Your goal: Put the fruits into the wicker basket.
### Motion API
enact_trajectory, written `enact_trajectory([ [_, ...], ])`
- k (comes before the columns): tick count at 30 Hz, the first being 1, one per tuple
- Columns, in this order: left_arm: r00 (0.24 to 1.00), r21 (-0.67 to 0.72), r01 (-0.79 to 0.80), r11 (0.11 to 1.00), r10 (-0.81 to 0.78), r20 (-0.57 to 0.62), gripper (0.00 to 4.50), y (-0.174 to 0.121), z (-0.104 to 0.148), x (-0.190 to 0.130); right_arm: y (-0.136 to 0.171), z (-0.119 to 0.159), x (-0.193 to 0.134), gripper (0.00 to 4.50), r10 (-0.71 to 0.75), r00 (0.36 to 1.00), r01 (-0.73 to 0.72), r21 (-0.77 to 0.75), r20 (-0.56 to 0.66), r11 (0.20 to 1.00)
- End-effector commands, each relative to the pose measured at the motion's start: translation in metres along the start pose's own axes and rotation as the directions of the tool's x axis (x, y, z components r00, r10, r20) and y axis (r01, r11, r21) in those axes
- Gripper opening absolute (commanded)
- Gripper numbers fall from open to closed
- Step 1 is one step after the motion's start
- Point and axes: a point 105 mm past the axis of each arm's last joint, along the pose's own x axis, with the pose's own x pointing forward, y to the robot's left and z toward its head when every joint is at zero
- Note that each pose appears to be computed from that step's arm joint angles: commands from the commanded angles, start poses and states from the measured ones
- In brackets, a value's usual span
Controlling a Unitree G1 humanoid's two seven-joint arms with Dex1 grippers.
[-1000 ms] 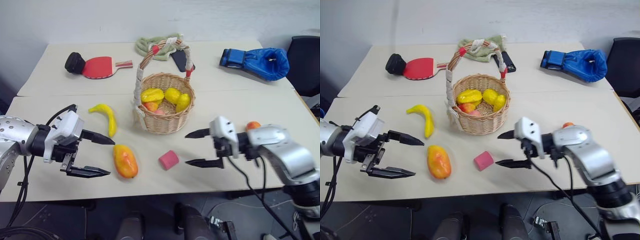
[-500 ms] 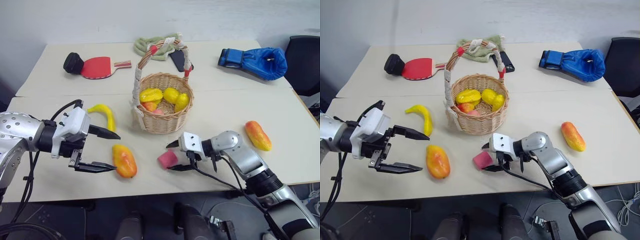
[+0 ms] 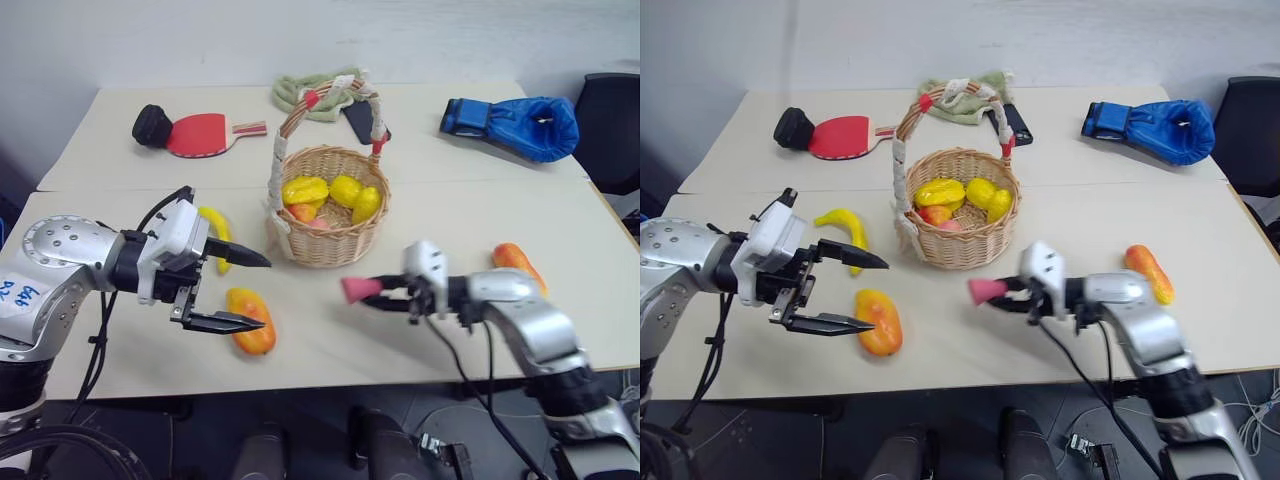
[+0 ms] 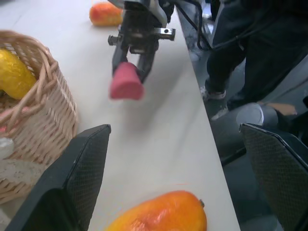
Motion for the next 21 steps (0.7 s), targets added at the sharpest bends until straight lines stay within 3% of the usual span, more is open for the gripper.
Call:
enact_trajectory([
  [1,0.996,0.039,0.007,0.999,-0.010,0.087,4.50,-0.003,0.020,0.010,-0.053,0.025,-0.077,1.01,-0.395,0.917,0.392,0.062,0.057,0.918],
  [4,0.994,0.030,0.004,1.000,-0.007,0.106,4.50,-0.003,0.020,0.015,-0.090,0.016,-0.137,1.01,-0.670,0.742,0.663,0.141,0.005,0.735],
  [8,0.995,0.023,-0.003,1.000,0.001,0.100,4.50,-0.003,0.013,0.018,-0.117,-0.032,-0.191,1.01,-0.851,0.492,0.867,0.189,-0.185,0.460],
  [9,0.995,0.023,-0.004,1.000,0.001,0.100,4.50,-0.003,0.012,0.018,-0.120,-0.042,-0.196,1.01,-0.861,0.461,0.883,0.204,-0.215,0.422],
  [13,0.995,0.031,-0.010,0.999,0.007,0.098,4.50,0.002,0.014,0.018,-0.129,-0.078,-0.196,1.01,-0.844,0.424,0.904,0.202,-0.327,0.376],
  [17,0.997,0.042,-0.023,0.999,0.020,0.080,4.50,0.006,0.013,0.016,-0.136,-0.103,-0.207,2.32,-0.832,0.382,0.923,0.197,-0.401,0.329],
  [21,0.997,0.034,-0.031,0.999,0.029,0.070,4.50,0.002,0.012,0.015,-0.138,-0.098,-0.212,3.72,-0.834,0.393,0.918,0.223,-0.388,0.329],
])
